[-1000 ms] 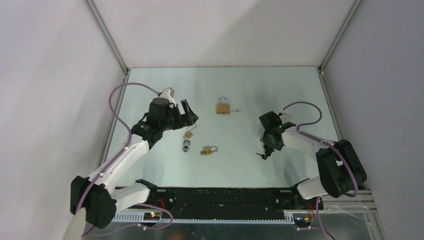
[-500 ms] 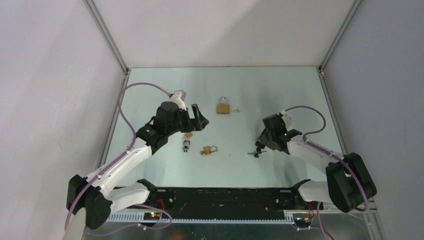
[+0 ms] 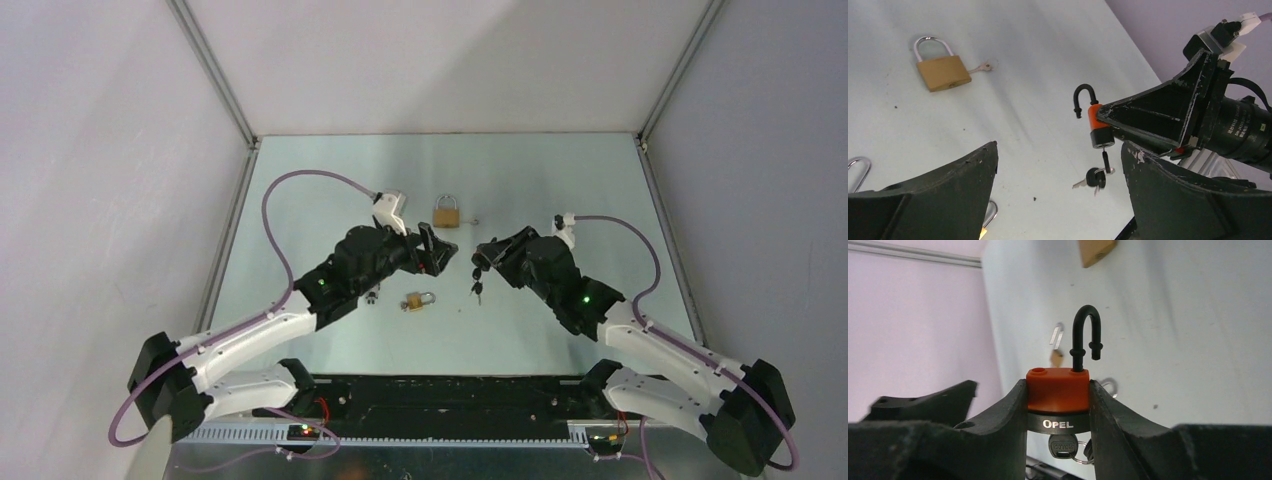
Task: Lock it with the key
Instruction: Lock the lock.
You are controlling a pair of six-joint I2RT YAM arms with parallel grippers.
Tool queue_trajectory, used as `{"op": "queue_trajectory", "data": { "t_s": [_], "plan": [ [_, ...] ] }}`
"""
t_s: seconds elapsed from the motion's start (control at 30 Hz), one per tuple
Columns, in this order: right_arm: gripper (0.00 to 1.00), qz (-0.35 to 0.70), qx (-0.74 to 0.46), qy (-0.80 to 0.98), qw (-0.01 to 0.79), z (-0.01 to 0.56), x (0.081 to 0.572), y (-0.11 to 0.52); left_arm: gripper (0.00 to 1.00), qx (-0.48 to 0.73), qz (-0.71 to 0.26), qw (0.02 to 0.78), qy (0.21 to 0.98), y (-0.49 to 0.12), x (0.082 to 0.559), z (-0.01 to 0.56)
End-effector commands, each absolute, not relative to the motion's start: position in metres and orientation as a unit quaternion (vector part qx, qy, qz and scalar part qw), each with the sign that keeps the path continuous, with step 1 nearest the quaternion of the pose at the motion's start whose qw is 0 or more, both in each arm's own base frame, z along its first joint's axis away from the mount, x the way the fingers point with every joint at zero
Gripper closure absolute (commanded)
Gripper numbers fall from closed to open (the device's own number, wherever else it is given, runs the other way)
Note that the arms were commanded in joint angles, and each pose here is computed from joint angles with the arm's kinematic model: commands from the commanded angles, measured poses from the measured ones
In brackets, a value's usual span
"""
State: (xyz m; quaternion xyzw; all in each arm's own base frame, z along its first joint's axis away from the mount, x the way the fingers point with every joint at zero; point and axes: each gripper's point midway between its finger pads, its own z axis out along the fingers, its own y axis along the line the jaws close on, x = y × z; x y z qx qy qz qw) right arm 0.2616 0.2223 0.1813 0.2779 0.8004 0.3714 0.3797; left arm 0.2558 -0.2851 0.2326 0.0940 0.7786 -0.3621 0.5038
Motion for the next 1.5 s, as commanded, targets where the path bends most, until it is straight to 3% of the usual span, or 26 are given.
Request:
{"op": "queue_trajectory", "data": {
  "t_s": [0.0,0.27,0.73,1.0,1.47],
  "plan": [
    [0.82,0.479,0.349,0.701,0.397,0.262,0.27,0.234,0.05,0.08,-0.359,0.581,0.726,-0.288,0.261,0.265],
    [0.82,0.522,0.4,0.656,0.37,0.283,0.261,0.237,0.08,0.088,-0.393,0.594,0.696,-0.305,0.241,0.269],
    [0.8,0.554,0.378,0.643,0.369,0.303,0.259,0.255,0.09,0.116,-0.403,0.565,0.71,-0.336,0.234,0.247],
    [0.8,0.559,0.374,0.644,0.364,0.307,0.255,0.26,0.15,0.083,-0.396,0.576,0.71,-0.336,0.242,0.252],
    [0.8,0.551,0.376,0.652,0.36,0.309,0.254,0.259,0.13,0.039,-0.404,0.617,0.674,-0.316,0.238,0.272]
  ]
}}
